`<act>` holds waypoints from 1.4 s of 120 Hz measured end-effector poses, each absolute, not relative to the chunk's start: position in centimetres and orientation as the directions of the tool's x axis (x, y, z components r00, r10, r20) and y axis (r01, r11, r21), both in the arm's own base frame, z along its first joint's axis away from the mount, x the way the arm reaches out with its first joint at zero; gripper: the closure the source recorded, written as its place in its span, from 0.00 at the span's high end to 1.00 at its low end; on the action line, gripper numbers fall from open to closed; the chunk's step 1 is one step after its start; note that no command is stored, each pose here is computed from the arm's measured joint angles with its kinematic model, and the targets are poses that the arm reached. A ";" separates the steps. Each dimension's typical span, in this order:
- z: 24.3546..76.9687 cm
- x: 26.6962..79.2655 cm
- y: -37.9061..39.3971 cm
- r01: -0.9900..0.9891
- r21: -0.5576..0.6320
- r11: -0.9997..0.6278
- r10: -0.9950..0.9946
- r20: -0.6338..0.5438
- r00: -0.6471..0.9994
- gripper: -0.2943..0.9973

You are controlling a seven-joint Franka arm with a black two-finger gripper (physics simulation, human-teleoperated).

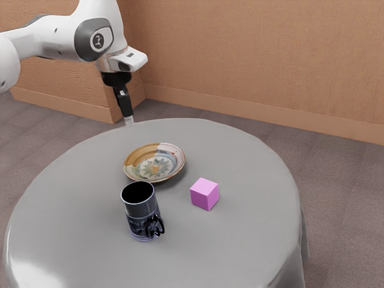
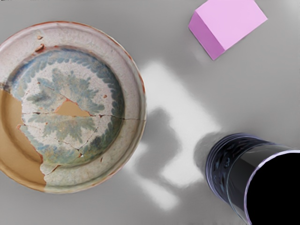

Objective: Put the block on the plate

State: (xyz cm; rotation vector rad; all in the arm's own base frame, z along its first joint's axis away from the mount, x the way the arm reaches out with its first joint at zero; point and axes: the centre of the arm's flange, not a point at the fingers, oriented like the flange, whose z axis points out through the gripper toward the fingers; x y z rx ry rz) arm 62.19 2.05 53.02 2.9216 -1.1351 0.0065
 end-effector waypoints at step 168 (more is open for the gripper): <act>29.8 68.5 -15.3 -0.259 0.069 -0.963 -0.261 -0.021 0.965 0.77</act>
